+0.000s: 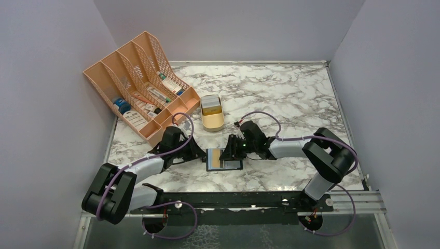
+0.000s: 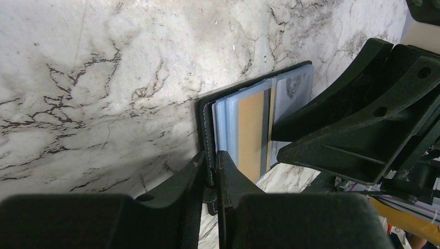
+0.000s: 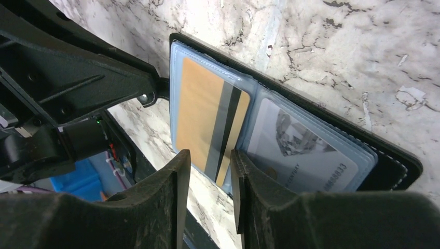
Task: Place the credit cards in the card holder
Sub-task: Insert the credit card into the card holder.
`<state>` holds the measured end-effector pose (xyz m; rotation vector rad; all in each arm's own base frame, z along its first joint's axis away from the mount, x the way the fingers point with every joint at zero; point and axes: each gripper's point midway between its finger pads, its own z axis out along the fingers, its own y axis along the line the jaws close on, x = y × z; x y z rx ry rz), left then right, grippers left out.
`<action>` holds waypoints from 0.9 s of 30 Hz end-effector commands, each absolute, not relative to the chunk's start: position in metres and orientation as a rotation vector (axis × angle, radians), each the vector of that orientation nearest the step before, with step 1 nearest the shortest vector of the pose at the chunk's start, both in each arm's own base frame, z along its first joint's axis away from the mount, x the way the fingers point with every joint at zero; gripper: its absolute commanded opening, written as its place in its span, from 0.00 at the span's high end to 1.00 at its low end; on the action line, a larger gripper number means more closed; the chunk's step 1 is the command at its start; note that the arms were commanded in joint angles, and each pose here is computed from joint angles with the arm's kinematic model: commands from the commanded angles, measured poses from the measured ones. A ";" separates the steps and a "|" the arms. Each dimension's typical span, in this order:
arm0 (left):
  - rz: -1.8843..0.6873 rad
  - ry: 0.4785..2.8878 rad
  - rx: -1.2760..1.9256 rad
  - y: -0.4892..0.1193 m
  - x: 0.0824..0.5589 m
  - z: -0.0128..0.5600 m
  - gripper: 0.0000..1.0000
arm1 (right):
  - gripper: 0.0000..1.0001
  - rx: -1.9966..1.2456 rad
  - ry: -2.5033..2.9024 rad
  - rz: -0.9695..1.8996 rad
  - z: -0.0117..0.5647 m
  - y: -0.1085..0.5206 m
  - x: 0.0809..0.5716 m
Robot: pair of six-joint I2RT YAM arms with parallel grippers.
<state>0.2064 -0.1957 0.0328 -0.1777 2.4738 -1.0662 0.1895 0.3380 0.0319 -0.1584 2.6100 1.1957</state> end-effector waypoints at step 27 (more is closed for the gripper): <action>-1.102 2.460 -0.118 -0.212 0.228 0.035 0.84 | 0.79 -0.415 2.593 1.048 0.021 0.340 0.197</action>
